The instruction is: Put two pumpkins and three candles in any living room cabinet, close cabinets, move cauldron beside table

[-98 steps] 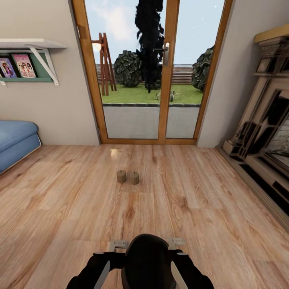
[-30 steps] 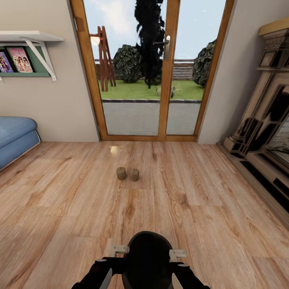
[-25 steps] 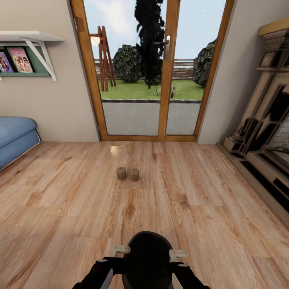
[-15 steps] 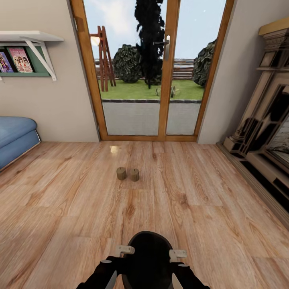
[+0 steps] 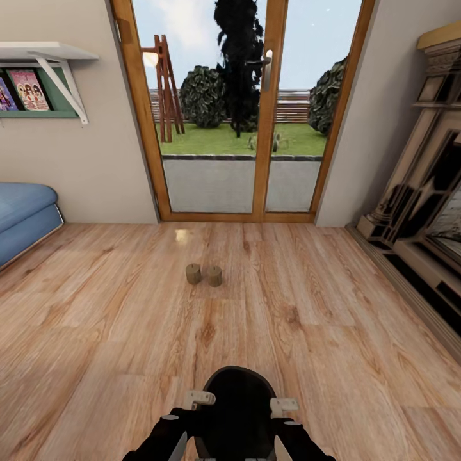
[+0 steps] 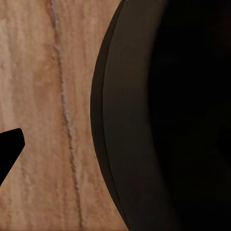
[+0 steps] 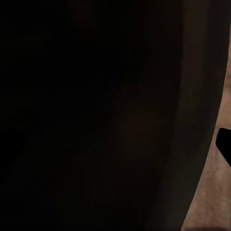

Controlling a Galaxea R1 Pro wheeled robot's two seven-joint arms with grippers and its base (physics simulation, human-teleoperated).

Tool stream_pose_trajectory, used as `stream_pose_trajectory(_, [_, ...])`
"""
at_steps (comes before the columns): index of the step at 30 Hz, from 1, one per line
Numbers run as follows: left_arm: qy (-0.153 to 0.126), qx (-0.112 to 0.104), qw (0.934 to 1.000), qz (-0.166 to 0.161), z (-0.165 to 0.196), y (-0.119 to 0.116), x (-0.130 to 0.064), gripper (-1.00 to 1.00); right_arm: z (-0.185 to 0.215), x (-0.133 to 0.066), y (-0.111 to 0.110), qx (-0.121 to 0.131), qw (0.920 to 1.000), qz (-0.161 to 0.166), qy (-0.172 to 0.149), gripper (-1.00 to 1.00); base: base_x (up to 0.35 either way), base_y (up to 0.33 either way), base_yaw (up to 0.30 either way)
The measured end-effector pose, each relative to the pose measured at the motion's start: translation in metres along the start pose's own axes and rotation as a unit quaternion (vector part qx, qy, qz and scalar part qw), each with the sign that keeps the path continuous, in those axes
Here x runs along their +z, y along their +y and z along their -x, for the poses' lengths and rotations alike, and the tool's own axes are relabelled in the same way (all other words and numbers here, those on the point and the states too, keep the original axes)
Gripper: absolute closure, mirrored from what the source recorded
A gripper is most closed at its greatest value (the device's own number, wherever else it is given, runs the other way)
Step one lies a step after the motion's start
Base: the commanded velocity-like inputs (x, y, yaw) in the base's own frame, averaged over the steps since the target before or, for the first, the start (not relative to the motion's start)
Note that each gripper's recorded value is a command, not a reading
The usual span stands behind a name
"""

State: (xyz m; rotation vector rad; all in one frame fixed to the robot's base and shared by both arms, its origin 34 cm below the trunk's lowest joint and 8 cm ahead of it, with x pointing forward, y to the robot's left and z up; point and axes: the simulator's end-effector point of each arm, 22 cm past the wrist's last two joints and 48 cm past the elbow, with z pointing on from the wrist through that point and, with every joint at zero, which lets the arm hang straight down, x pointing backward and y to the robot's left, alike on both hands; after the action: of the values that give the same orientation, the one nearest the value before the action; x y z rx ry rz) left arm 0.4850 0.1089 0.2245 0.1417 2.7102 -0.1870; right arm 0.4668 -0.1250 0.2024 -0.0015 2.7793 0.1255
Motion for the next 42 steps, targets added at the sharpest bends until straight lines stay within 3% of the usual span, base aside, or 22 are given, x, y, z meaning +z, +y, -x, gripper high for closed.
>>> stream_pose_trajectory(15, [-0.001, 0.001, 1.0, 0.001, 0.0002, 0.0013, 0.0, -1.0, -0.0006, 0.0001, -0.0012, 0.0, 1.0, -0.001, 0.001, -1.0, 0.0, 0.0, 0.0])
stream_pose_trajectory(16, [-0.002, 0.001, 1.0, 0.001, 0.0007, 0.0013, 0.0, 1.0, -0.0004, 0.0001, -0.0012, 0.0, 1.0, -0.001, 0.001, -1.0, 0.0, 0.0, 0.0])
stream_pose_trajectory(19, [-0.005, -0.002, 1.0, 0.0, 0.0021, 0.0009, 0.0, 1.0, -0.0003, 0.0001, -0.0012, 0.0, 1.0, -0.001, 0.001, -1.0, 0.0, 0.0, 0.0])
stream_pose_trajectory(20, [-0.006, -0.004, 1.0, -0.002, 0.0024, 0.0003, 0.0, 1.0, -0.0002, 0.0001, -0.0012, 0.0, 1.0, -0.001, 0.0, 1.0, 0.0, 0.0, 0.0])
stream_pose_trajectory(42, [-0.008, -0.005, 1.0, -0.002, 0.0033, 0.0011, -0.0001, 1.0, 0.0002, 0.0001, -0.0048, -0.002, 1.0, -0.005, 0.0, 1.0, 0.0, 0.0, 0.0])
